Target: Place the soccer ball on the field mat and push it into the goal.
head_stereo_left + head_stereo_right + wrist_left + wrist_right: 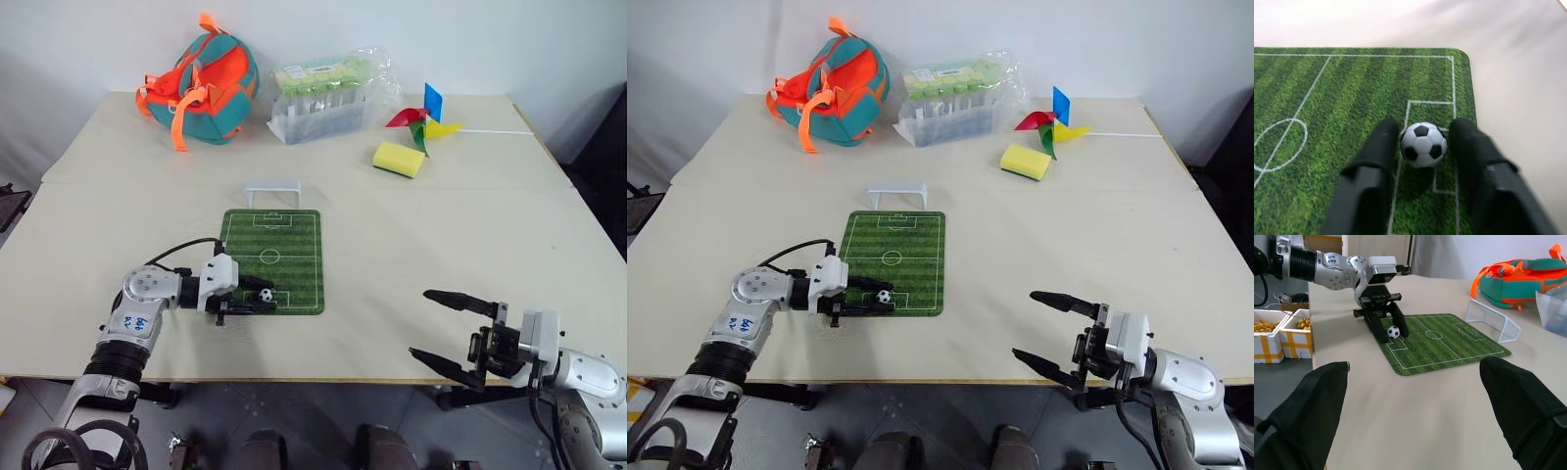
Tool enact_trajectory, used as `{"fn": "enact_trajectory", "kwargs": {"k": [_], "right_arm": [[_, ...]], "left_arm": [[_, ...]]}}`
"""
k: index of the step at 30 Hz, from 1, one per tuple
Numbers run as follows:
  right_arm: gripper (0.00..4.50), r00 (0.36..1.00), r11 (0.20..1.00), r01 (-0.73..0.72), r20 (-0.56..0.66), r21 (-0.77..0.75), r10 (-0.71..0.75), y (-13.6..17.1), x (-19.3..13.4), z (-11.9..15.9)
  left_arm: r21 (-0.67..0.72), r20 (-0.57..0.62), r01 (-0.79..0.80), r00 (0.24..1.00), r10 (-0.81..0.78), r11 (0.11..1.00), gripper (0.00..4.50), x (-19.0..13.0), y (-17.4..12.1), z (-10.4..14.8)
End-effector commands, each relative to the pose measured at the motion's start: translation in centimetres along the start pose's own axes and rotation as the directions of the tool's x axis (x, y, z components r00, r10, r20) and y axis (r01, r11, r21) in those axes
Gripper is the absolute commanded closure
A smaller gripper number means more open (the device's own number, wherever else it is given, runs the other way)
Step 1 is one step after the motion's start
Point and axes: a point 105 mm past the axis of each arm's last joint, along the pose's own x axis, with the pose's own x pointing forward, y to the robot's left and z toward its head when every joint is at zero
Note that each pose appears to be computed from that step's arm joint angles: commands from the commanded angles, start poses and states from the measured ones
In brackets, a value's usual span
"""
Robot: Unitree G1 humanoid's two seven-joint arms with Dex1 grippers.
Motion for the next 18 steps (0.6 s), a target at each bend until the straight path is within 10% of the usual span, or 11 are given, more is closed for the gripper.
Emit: {"fn": "enact_trajectory", "kwargs": {"k": [1, 18], "right_arm": [[0.00, 0.999, 0.999, -0.008, 0.043, -0.044, 0.010, 0.1, 0.4, 1.3], [0.00, 0.997, 0.999, -0.029, 0.076, -0.036, 0.032, -0.6, 2.2, 2.2]], "left_arm": [[0.034, 0.027, -0.022, 0.999, 0.021, 0.999, 1.10, -0.5, 0.4, 0.7], [0.038, 0.141, -0.148, 0.980, 0.141, 0.988, 1.10, -6.3, -1.0, 3.0]]}}
